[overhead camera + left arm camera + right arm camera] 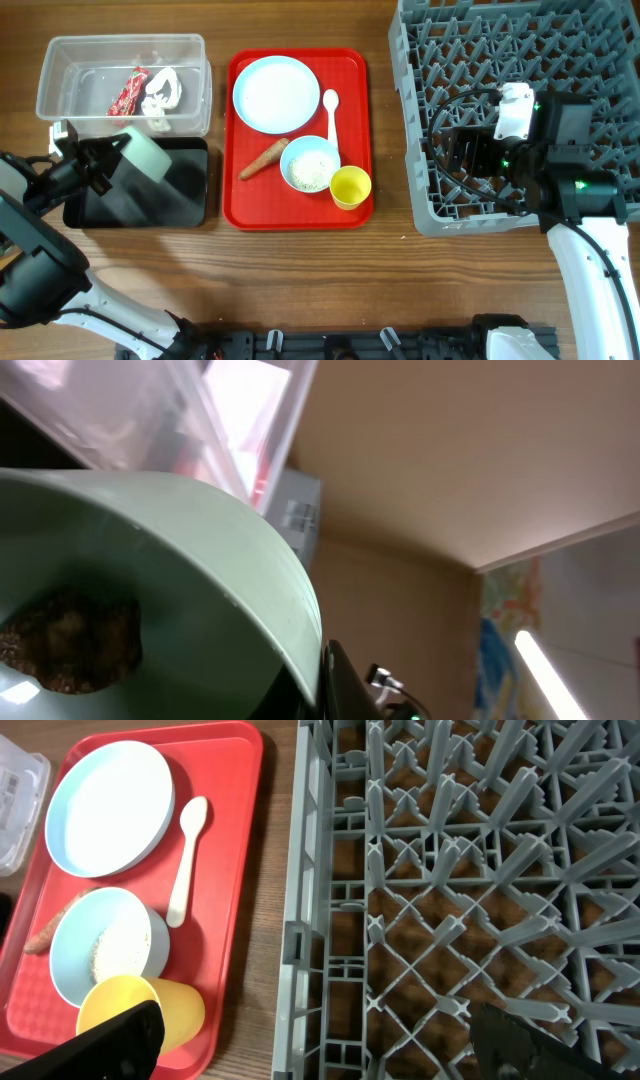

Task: Sort waste into correct bins and load items into the dishwasher rack
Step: 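Carry the green bowl over the black tray and tip out the mushroom, then return the green bowl to the red tray with the left gripper, then grasp the rim of the light-blue rice bowl with the left gripper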

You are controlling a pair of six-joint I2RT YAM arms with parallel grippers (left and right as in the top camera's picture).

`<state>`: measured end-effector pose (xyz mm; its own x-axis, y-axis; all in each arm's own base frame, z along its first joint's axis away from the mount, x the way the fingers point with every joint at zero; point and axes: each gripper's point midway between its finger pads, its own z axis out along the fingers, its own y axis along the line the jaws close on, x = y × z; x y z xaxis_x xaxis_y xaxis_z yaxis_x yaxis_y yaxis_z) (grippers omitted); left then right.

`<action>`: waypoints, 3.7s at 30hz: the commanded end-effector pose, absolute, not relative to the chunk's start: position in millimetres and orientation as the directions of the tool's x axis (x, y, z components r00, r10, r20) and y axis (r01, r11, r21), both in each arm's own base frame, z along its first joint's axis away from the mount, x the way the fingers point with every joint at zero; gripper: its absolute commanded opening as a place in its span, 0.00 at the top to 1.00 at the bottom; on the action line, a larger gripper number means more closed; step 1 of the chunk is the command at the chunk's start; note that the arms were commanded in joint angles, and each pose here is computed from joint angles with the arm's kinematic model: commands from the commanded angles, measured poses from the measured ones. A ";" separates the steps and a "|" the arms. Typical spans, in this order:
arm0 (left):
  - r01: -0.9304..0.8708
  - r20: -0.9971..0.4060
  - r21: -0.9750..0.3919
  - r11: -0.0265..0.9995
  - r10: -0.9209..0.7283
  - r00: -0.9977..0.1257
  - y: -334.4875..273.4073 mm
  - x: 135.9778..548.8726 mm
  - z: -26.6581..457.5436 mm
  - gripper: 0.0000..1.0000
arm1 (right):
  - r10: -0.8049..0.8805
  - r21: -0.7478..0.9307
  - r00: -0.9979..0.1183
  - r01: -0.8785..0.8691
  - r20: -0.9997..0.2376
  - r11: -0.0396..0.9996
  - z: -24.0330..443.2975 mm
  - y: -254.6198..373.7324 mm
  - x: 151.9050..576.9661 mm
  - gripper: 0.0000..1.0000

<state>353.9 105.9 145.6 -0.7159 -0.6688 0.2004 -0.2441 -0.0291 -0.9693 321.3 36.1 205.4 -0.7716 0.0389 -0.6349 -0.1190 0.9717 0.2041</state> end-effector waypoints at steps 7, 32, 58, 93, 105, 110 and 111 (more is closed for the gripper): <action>-0.157 0.222 -0.975 -0.156 -0.680 -0.699 106.9 356.8 178.5 0.96 | 0.045 0.223 -0.771 -0.127 -0.635 0.966 209.1 40.6 323.0 0.00; 0.165 -0.393 -0.818 0.551 -0.327 -0.860 -4.9 331.4 252.4 0.96 | 0.045 0.223 -0.770 -0.127 -0.636 0.966 209.4 40.6 323.3 0.00; 0.164 -0.085 -0.159 0.974 0.152 -0.985 -155.3 274.1 72.3 0.88 | 0.046 0.223 -0.770 -0.127 -0.637 0.966 209.6 40.6 323.5 0.00; 0.791 -0.340 -0.016 0.611 0.741 -0.579 -213.8 301.8 85.3 0.01 | 0.046 0.223 -0.770 -0.128 -0.637 0.966 209.6 40.7 323.5 0.00; 0.842 -0.334 -0.018 0.539 0.791 -0.513 -219.3 301.9 73.4 0.22 | 0.046 0.223 -0.769 -0.127 -0.637 0.966 209.6 40.6 323.6 0.00; 0.841 -0.281 -0.048 0.539 0.800 -0.530 -218.8 300.2 49.0 0.24 | 0.045 0.223 -0.769 -0.128 -0.637 0.966 209.6 40.6 323.6 0.00; 0.840 -0.273 -0.052 0.540 0.802 -0.532 -218.6 299.9 45.4 0.24 | 0.046 0.223 -0.769 -0.127 -0.637 0.966 209.6 40.6 323.6 0.00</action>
